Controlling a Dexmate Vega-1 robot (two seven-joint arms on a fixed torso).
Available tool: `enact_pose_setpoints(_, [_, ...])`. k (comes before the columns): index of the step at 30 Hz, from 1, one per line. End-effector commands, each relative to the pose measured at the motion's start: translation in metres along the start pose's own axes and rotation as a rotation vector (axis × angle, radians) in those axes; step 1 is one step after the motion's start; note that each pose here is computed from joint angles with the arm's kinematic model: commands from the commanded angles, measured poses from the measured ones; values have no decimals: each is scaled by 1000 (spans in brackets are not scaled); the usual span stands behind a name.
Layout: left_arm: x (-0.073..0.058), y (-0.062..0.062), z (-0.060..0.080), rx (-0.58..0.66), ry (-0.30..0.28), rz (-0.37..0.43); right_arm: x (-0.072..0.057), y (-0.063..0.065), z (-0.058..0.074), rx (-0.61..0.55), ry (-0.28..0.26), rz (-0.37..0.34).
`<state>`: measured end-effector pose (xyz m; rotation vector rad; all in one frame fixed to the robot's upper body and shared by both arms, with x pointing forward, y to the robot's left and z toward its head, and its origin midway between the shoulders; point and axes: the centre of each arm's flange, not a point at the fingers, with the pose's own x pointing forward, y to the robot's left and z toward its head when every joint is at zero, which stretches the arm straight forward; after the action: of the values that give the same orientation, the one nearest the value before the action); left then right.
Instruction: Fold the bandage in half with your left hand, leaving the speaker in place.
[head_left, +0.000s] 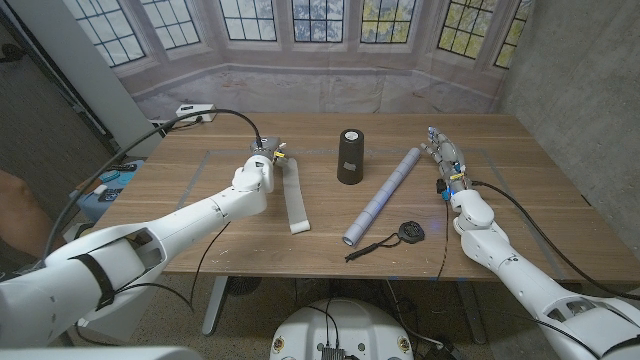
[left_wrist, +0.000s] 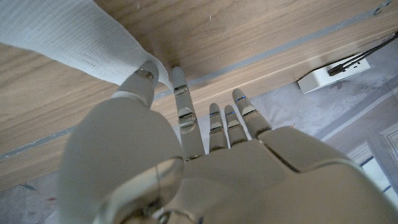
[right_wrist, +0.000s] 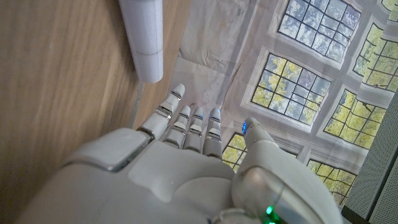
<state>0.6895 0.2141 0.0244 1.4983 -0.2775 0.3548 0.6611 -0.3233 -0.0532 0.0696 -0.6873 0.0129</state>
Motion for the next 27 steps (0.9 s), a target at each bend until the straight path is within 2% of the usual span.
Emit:
enact_pose_setpoints(1, [-6,1,10,-6,-26,26,-4,-1,0,3,-2,2])
enact_pose_setpoints(10, [-13,1,12,-13,-48,84,-3,-1,3,0,-9,11])
enact_pose_setpoints(27, [-18,-4,12,-6,-72,118,-6,-2,1,7,-3,10])
